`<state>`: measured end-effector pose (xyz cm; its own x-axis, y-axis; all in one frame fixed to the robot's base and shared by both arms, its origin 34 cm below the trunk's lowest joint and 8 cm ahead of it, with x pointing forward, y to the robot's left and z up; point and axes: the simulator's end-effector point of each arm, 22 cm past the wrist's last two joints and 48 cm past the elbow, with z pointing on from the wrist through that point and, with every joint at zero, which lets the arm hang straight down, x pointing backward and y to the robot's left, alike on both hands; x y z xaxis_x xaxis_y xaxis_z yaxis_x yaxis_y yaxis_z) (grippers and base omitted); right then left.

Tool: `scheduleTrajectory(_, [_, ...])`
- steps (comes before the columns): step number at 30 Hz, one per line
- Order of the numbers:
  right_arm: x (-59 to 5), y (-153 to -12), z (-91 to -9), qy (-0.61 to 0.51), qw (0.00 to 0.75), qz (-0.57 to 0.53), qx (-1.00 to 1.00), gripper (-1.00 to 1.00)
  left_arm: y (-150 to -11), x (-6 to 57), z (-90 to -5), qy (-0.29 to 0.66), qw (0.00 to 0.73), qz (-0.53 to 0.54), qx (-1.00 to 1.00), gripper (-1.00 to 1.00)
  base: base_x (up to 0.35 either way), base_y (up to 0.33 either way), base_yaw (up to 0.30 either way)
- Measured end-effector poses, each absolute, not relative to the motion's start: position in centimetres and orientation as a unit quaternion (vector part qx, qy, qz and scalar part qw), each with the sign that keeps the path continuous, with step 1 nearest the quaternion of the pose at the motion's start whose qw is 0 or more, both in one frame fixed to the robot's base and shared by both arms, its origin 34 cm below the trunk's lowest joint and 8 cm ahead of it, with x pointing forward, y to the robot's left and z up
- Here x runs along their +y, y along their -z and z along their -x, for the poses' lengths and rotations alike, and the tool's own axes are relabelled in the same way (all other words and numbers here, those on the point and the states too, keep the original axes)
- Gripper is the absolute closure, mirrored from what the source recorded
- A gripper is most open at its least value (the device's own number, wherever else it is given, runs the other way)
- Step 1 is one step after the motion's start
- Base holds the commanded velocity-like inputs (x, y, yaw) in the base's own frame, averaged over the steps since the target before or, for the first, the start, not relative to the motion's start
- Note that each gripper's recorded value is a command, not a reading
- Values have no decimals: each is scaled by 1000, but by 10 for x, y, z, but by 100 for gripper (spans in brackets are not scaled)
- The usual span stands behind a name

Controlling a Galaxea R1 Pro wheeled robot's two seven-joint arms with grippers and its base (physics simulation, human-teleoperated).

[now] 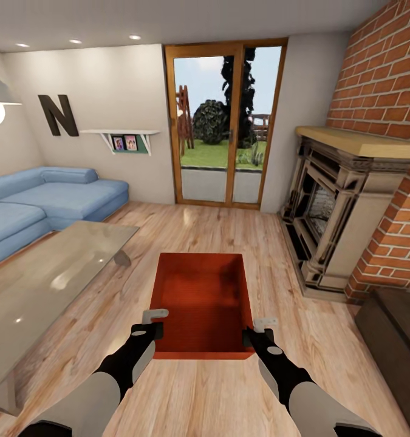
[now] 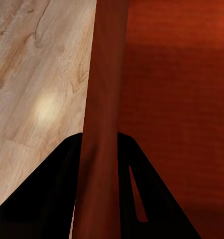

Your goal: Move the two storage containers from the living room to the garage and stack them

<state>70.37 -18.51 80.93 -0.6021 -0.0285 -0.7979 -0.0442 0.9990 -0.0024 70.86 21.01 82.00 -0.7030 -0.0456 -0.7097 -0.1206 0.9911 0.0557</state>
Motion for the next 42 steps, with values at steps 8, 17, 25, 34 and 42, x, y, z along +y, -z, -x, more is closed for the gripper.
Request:
scheduleTrajectory(8, [-185,-817,-706,-9,451,20,892,100,-827,210,-711,-49,388,45,919,100,0,0,0])
scheduleTrajectory(17, [-185,-825,-708,-8,457,21,889,100,-836,210,-713,-48,395,46,916,100,0,0,0])
scheduleTrajectory(25, [-185,-832,-710,-8,463,20,886,100,-843,210,-715,-48,400,46,914,100,0,0,0])
scheduleTrajectory(34, [-185,-840,-712,-8,469,21,883,100,-851,210,-716,-48,407,46,911,100,0,0,0])
scheduleTrajectory(42, [-185,-848,-714,-8,474,21,880,100,-859,210,-718,-47,412,47,909,100,0,0,0])
